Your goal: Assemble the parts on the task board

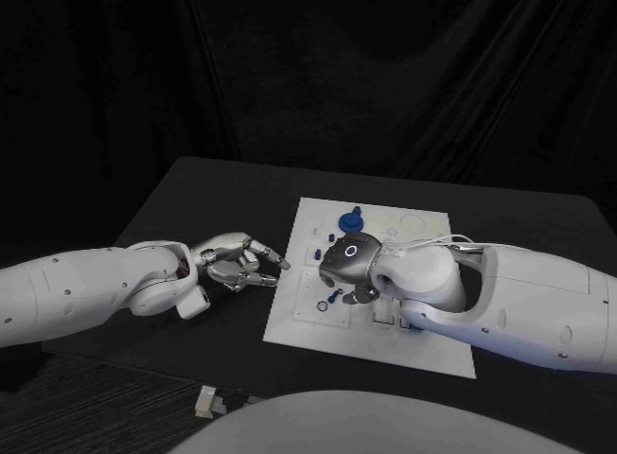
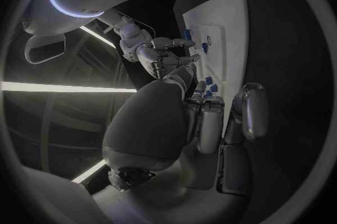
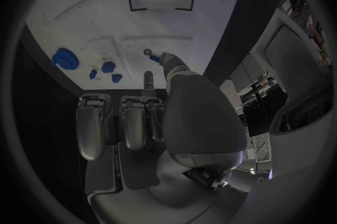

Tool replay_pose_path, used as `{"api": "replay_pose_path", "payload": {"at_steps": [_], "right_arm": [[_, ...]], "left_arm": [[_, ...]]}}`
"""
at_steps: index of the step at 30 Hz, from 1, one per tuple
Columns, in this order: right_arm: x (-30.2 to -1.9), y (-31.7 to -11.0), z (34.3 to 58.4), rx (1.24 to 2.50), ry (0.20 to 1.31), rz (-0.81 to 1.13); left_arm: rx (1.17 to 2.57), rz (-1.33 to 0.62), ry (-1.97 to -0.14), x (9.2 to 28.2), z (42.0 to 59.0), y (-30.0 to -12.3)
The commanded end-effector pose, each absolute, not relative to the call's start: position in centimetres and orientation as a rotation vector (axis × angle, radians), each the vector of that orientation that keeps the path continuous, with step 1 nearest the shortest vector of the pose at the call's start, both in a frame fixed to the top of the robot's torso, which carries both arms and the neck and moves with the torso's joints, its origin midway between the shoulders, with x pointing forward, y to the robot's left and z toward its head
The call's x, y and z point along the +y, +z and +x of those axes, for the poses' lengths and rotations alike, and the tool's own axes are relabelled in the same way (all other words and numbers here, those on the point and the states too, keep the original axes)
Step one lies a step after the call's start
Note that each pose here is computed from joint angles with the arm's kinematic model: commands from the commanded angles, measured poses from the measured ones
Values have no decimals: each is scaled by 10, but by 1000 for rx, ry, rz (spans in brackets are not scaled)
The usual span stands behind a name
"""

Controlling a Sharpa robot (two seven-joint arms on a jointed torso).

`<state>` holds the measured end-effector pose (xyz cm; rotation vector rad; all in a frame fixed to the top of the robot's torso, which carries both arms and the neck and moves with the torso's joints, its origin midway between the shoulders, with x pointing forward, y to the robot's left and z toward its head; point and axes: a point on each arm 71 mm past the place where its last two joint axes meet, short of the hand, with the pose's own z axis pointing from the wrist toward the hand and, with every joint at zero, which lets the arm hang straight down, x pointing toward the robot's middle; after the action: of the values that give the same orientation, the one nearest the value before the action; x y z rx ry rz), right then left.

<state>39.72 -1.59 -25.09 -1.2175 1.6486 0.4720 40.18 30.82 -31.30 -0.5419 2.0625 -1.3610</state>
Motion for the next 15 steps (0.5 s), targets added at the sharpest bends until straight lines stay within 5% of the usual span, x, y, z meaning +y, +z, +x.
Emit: {"api": "replay_pose_path", "payload": {"at_steps": [1, 15], "right_arm": [[-15, -252, 396, 1626, 497, -1188], [-15, -260, 395, 1606, 547, -1149]], "left_arm": [[2051, -538, -1382, 306, 402, -312], [2059, -538, -1390, 305, 402, -312]]}}
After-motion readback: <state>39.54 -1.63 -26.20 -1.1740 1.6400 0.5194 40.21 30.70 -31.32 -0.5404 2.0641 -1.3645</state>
